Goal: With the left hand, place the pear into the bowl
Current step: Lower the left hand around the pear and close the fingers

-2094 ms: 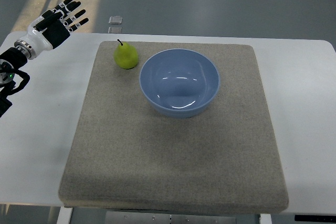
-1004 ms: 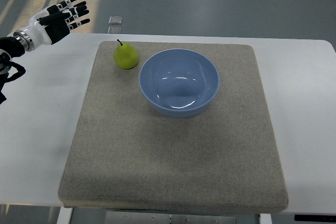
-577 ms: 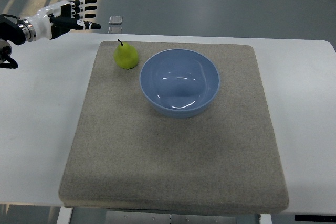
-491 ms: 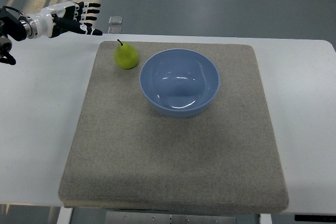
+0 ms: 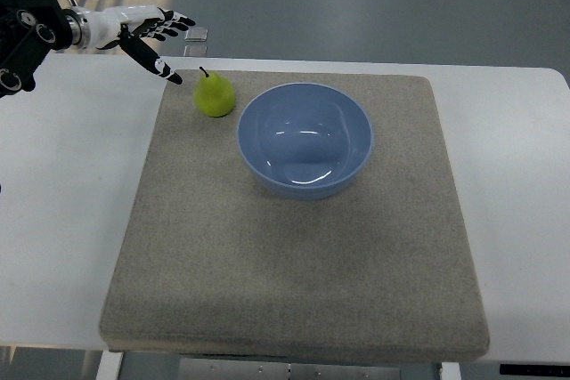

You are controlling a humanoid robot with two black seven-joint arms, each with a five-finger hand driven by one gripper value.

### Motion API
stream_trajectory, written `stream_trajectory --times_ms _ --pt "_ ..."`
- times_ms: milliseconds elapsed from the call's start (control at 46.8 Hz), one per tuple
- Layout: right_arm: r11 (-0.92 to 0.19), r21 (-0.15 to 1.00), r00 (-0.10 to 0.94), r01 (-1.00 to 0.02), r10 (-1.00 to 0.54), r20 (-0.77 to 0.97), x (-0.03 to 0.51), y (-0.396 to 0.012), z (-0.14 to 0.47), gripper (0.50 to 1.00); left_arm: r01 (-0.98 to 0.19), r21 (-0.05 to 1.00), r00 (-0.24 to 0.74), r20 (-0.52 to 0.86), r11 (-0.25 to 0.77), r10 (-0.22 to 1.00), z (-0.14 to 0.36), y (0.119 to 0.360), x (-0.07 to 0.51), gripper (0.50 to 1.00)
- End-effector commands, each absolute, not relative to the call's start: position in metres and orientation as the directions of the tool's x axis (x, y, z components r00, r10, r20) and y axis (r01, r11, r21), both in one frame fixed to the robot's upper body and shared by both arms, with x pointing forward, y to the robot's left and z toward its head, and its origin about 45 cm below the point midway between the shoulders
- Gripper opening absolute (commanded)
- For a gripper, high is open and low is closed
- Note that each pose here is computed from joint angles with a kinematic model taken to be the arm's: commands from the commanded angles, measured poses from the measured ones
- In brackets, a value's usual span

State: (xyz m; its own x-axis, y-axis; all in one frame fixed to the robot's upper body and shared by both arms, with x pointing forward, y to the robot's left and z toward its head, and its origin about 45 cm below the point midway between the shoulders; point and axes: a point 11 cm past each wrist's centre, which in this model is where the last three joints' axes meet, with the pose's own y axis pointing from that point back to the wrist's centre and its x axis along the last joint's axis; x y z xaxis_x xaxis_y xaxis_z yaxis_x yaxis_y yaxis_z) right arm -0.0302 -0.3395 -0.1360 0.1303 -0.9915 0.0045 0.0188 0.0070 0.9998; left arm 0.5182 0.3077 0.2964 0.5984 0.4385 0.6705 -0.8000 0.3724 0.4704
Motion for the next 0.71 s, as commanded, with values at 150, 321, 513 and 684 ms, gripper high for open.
stream_trajectory --times_ms 150,321,513,684 --pt "0.006 1.000 0.130 0.019 -0.992 0.004 -0.030 -0.339 -0.136 0.926 -0.794 0.498 0.598 0.743 0.348 0.301 0.282 0.287 0.519 0.984" --pt "0.008 1.000 0.130 0.019 -0.991 0.005 -0.030 -0.340 -0.136 0.926 -0.796 0.499 0.591 0.764 0.342 0.259 0.272 0.277 0.519 0.984" --pt "0.006 1.000 0.130 0.019 -0.992 0.004 -0.030 -0.339 -0.136 0.926 -0.778 0.516 0.612 0.751 0.358 0.248 0.258 0.264 0.516 0.984" --pt "0.006 1.000 0.130 0.019 -0.992 0.004 -0.030 -0.339 -0.136 0.926 -0.763 0.531 0.630 0.738 0.368 0.243 0.244 0.256 0.511 0.984"
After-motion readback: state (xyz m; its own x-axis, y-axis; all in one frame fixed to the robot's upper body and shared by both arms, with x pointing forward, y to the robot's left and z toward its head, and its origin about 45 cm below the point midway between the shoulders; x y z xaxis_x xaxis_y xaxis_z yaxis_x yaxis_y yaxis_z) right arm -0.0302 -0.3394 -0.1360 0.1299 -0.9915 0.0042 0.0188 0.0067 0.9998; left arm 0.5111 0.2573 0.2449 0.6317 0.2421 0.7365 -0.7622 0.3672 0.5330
